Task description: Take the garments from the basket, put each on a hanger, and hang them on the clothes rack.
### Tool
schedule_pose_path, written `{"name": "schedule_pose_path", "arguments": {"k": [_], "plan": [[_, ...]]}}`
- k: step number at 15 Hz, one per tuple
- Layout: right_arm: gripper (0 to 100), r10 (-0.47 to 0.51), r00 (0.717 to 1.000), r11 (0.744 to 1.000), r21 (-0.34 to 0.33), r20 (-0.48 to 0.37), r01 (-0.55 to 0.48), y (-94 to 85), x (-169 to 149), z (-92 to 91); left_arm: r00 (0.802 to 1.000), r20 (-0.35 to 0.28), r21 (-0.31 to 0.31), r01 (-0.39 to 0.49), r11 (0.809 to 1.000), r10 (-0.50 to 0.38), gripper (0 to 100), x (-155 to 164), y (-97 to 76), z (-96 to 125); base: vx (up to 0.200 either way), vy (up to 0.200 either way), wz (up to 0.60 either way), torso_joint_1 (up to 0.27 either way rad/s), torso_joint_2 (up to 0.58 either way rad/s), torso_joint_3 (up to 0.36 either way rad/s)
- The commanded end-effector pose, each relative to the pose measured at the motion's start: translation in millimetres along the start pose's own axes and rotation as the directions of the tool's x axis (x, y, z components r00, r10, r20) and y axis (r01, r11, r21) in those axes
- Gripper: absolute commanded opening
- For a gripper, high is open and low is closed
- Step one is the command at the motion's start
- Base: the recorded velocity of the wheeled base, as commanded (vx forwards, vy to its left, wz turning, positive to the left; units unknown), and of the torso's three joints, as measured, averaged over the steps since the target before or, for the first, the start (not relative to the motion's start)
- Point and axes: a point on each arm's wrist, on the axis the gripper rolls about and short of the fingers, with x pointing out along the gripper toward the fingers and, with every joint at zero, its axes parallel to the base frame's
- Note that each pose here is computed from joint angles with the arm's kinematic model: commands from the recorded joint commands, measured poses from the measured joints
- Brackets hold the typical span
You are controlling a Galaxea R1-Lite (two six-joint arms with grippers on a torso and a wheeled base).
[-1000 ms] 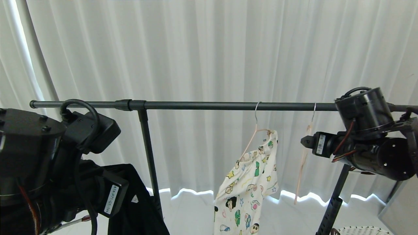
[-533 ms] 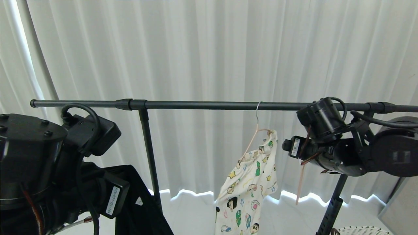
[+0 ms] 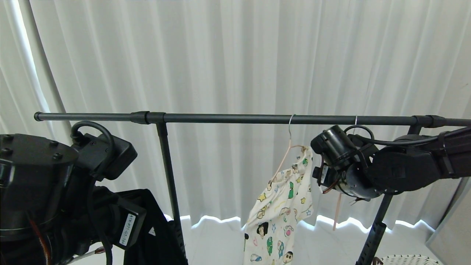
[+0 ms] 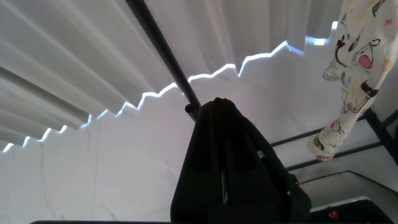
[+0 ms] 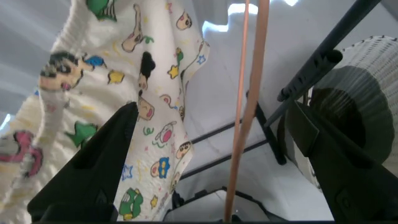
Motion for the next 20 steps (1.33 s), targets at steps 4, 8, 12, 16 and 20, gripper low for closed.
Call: {"name": "schedule_pose_path", "arguments": {"k": [4, 8, 12, 16, 20], "plan": [[100, -0.007, 1.000, 1.000, 0.008, 0.011, 0.007, 0.6, 3.4, 5.9, 1.000, -0.001, 0.000, 0.000, 1.000, 0.000, 0, 0.1, -0.1, 0.0, 0.000, 0.000, 0.00, 0.000, 0.00, 0.000], [0, -0.055, 0.998, 0.998, 0.019, 0.015, 0.055, -5.9, 15.8, 10.3, 1.000, 0.005, -0.002, -0.001, 1.000, 0.001, 0, -1.1, 0.5, 0.4, 0.000, 0.000, 0.00, 0.000, 0.00, 0.000], [0, -0.030, 0.999, 0.999, -0.017, 0.032, 0.031, -5.3, 5.2, 14.3, 1.000, 0.005, -0.002, 0.000, 1.000, 0.000, 0, -1.1, 0.5, 0.4, 0.000, 0.000, 0.00, 0.000, 0.00, 0.000], [0, -0.008, 0.999, 0.998, -0.069, 0.038, 0.011, -11.6, -11.7, 12.8, 1.000, 0.005, -0.002, 0.000, 1.000, 0.000, 0, -1.3, 0.6, 0.0, 0.000, 0.000, 0.00, 0.000, 0.00, 0.000], [0, 0.015, 0.999, 0.988, -0.153, 0.051, -0.007, -27.4, -30.1, 5.6, 1.000, 0.006, -0.003, -0.001, 1.000, 0.001, 0, -1.5, 0.7, 0.4, 0.000, 0.000, 0.00, 0.000, 0.00, 0.000]]}}
